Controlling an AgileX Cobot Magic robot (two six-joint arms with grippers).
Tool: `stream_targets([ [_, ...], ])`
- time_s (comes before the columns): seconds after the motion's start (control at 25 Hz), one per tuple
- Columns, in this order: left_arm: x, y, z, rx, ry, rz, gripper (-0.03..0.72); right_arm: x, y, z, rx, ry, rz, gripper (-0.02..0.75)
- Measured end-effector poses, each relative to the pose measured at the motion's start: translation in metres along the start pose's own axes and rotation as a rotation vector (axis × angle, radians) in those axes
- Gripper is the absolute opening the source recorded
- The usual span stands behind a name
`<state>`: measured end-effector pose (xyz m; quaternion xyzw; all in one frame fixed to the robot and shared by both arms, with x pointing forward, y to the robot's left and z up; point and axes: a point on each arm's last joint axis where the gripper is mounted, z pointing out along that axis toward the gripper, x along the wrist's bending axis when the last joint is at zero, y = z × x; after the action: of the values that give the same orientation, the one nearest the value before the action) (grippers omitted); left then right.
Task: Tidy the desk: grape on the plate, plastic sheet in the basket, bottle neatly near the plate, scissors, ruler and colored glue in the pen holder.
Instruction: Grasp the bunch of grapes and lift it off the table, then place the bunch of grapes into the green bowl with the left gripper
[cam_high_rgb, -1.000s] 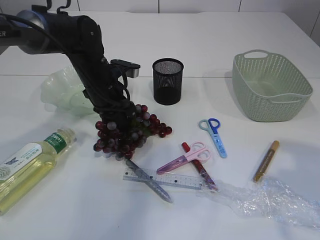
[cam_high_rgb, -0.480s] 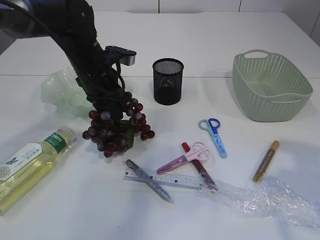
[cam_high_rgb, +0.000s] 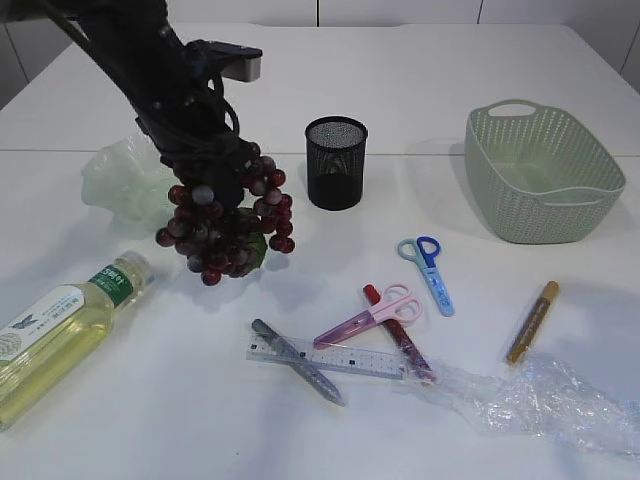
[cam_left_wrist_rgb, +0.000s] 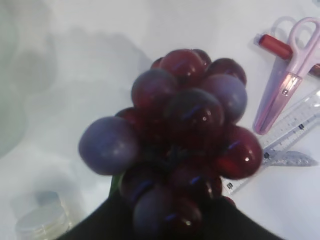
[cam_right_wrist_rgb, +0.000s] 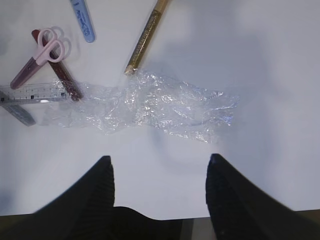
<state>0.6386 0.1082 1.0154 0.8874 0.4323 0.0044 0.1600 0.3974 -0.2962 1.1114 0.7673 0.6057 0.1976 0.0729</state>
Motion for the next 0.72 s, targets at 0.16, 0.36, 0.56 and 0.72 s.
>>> stream_targets([
  [0.16,-0.003,-0.001,-0.016,-0.027,0.005,-0.002,0.122,0.000,0.000,0.000,0.000,0.000,0.000,0.441],
  [0.36,0.011,-0.004,-0.034,-0.069,0.021,-0.079,0.121,0.000,0.000,0.000,0.000,0.000,0.000,0.441],
  [0.56,0.039,-0.009,-0.054,-0.152,0.063,-0.176,0.120,0.000,0.000,0.000,0.000,0.000,0.000,0.440],
  [0.72,0.058,-0.011,-0.071,-0.240,0.107,-0.223,0.120,0.000,0.000,0.000,0.000,0.000,0.000,0.440],
])
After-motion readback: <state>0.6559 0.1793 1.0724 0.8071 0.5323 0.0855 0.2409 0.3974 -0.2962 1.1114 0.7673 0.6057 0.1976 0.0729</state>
